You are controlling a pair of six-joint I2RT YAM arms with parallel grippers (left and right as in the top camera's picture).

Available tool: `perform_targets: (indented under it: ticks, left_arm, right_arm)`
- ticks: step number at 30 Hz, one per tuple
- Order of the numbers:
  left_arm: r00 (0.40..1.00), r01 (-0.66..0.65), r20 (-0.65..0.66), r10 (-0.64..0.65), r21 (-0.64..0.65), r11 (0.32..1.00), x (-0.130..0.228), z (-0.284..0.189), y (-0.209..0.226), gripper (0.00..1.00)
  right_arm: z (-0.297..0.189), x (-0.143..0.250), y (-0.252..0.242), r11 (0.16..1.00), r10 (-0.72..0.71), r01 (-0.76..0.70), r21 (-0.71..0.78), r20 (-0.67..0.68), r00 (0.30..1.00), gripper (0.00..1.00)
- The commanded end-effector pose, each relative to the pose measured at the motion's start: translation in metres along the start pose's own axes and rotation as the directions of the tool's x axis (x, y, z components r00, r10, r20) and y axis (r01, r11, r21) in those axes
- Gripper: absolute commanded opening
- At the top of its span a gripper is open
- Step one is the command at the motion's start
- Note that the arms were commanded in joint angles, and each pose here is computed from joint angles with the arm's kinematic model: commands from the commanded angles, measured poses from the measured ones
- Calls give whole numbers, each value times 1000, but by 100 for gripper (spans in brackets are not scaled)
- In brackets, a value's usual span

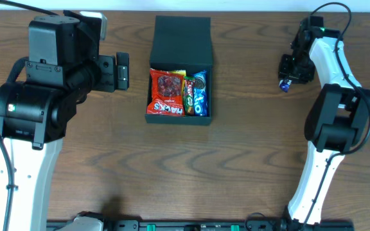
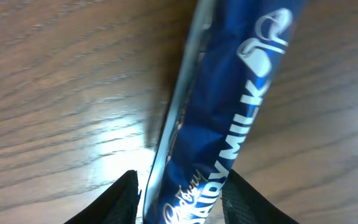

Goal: Pack container
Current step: 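Grasp the blue Cadbury Dairy Milk bar with the right gripper, then insert the Dairy Milk bar upright into the box's right side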

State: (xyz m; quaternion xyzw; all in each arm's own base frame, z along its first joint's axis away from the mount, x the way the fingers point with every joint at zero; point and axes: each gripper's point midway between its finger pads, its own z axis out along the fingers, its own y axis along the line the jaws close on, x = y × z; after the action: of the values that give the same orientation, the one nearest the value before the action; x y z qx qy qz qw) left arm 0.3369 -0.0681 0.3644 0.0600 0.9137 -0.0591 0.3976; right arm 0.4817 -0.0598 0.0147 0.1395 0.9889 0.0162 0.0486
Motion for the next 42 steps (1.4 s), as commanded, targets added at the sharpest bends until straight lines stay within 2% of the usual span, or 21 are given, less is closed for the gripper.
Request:
perform_targets:
  ticks: [1,5,7,11,13,23,28,33,38,42]
  left_arm:
    - [1000,-2,-4,2,-10,1000,1,2,3,95]
    - [1000,-2,-2,2,-33,999,0,2,6,95]
    - [1000,-2,-1,2,-33,999,0,2,6,95]
    - [1000,-2,-1,2,-32,999,0,2,6,95]
    - [1000,-2,-1,2,-32,999,0,2,6,95]
    - [1000,-2,0,2,-32,999,0,2,6,95]
    - [1000,-3,-1,2,-32,999,0,2,6,95]
    - [1000,-6,-1,6,-32,999,0,2,6,95]
    - [1000,-6,-1,6,-33,999,0,2,6,95]
    - [1000,-6,-2,6,-33,999,0,2,6,95]
  right_arm:
    - [12,4,4,999,-39,38,-37,-27,999,43]
    - [22,11,4,999,-29,27,-39,-64,998,39]
    - [26,16,5,999,-22,18,-45,-87,996,32]
    - [28,15,5,999,-15,12,-44,-87,996,30]
    - [28,15,5,999,0,-4,-42,-87,996,23]
    - [14,23,24,996,-12,1,-84,-128,992,8]
    - [-27,21,73,984,-92,73,-165,-110,990,4]
    - [-73,34,140,955,-234,217,-200,-65,970,2]
    - [-97,83,211,900,-402,379,-216,-74,913,1]
    - [-98,122,246,855,-502,475,-208,-105,858,1]
